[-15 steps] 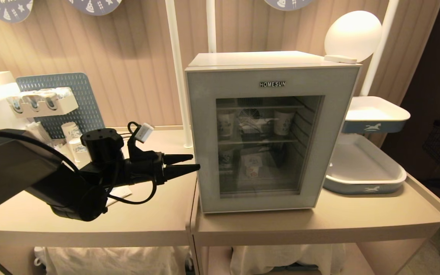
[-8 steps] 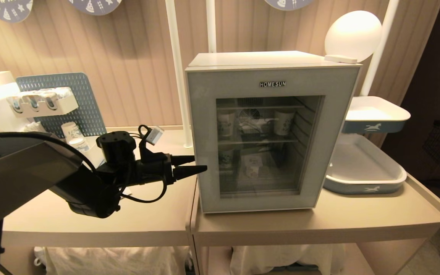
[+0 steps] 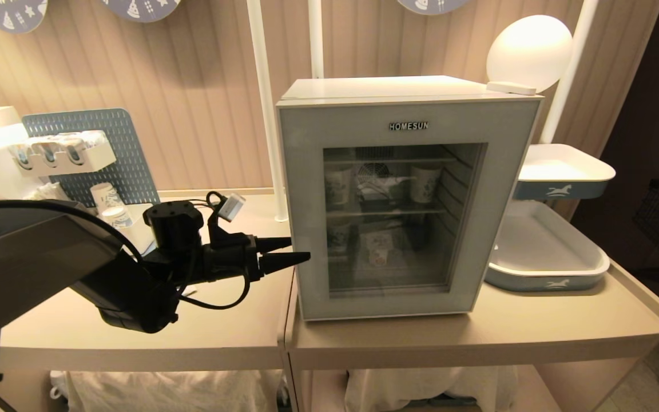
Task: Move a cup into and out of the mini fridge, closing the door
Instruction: Open the freezer door
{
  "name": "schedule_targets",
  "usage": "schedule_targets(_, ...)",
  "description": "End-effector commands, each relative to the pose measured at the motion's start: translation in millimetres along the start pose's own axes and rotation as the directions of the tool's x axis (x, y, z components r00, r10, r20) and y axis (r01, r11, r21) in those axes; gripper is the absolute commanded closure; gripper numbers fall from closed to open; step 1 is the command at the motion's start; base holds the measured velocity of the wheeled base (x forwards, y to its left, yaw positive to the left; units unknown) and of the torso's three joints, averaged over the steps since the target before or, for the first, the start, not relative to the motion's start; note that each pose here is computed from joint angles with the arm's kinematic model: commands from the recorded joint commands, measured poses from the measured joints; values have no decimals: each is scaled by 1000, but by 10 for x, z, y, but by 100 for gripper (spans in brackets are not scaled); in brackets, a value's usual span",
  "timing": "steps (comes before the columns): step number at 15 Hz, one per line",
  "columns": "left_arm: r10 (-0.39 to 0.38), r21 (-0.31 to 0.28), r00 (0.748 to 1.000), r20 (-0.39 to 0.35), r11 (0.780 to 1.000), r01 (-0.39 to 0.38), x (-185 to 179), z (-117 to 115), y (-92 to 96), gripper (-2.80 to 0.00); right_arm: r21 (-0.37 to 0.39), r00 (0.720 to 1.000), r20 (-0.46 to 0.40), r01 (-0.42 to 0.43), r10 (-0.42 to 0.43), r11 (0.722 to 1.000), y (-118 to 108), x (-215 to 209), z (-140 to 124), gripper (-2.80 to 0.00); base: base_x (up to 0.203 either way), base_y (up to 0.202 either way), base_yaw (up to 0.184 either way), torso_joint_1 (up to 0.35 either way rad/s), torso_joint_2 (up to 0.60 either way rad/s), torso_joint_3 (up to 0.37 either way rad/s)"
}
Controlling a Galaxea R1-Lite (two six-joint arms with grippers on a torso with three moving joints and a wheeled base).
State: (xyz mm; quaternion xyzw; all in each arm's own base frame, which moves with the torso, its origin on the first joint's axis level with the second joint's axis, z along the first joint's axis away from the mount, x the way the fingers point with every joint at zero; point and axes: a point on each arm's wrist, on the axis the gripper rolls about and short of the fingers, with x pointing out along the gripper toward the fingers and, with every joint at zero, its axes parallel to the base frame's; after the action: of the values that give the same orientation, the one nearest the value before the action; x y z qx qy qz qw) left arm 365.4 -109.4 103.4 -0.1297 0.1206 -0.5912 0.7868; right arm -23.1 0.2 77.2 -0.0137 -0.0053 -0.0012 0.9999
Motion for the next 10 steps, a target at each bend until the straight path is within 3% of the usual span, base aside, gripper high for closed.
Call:
schedule_targets(1,-24,22,1000,6,999,24,-33,88,-143,-280,0,1000,1,-1,1,1000,0,0,1,0,0,0,0,0,0,0)
schedule_targets(5,-50,48,999,12,998,49,-92,196,-434,-280,0,1000,-1,-1,1,1000,0,0,-2,0,0,0,0,0,0,0)
schedule_targets(10,-108,50,994,-10,993,108,-146,164,-859,-280,3,1000,-1,-1,1,1000,0,0,-2,0,0,0,0,0,0,0)
